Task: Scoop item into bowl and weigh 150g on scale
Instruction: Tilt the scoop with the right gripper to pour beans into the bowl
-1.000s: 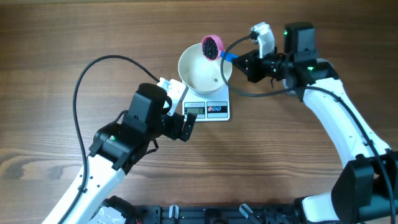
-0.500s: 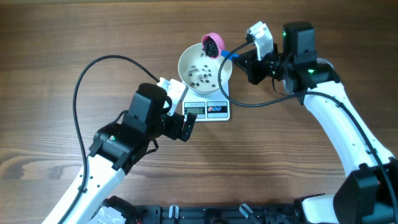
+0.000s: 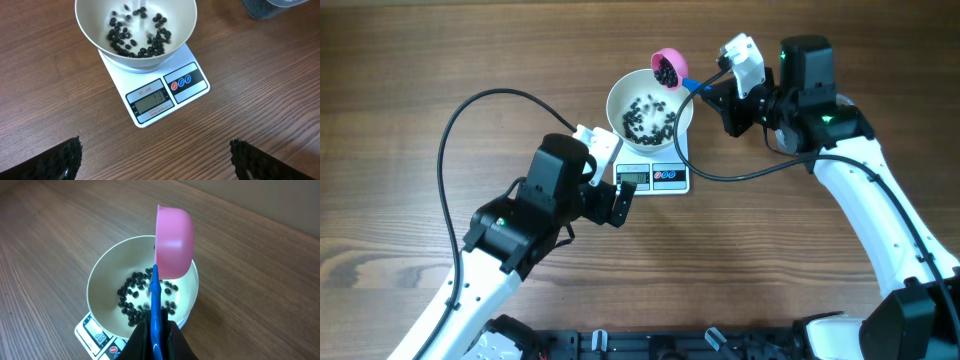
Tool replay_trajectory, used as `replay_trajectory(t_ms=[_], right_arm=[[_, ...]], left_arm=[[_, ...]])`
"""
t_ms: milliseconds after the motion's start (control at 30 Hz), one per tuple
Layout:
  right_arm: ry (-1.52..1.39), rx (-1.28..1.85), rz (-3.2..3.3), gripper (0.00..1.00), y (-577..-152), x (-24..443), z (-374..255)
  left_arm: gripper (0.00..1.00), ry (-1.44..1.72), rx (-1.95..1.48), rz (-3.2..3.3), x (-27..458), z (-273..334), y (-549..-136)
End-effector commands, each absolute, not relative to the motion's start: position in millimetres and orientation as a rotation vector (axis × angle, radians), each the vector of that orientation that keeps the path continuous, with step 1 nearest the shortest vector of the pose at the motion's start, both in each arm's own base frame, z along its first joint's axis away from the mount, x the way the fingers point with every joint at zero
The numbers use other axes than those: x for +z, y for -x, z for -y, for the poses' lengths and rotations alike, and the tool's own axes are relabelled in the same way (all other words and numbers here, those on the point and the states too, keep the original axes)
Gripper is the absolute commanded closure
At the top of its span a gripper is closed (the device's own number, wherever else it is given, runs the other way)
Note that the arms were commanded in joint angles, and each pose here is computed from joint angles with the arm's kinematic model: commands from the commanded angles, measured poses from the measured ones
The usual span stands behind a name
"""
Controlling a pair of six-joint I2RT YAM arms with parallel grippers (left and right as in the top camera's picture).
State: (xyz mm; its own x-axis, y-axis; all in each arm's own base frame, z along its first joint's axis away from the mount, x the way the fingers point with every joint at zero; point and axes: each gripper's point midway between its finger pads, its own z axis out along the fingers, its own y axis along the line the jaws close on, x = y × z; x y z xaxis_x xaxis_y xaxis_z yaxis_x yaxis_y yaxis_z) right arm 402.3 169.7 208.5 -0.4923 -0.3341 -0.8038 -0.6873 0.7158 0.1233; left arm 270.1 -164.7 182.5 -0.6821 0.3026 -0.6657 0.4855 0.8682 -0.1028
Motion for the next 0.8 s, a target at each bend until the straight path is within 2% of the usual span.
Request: replay_trajectory(t_ms=[0,633,767], right_arm=[[0.800,0.521,-2.058,0.96,-402,225,-169],[1.004,0.374,-1.977,0.96,-399,220,-177],[1.118,0.308,-1.909,0.96,-399,219,-176]], left_arm=[[0.00,-0.599,-0.369,-2.364,181,168,-268],[0.00,-0.599,-0.369,-2.364,181,168,-268],[0.00,-0.599,-0.369,-2.364,181,168,-268]])
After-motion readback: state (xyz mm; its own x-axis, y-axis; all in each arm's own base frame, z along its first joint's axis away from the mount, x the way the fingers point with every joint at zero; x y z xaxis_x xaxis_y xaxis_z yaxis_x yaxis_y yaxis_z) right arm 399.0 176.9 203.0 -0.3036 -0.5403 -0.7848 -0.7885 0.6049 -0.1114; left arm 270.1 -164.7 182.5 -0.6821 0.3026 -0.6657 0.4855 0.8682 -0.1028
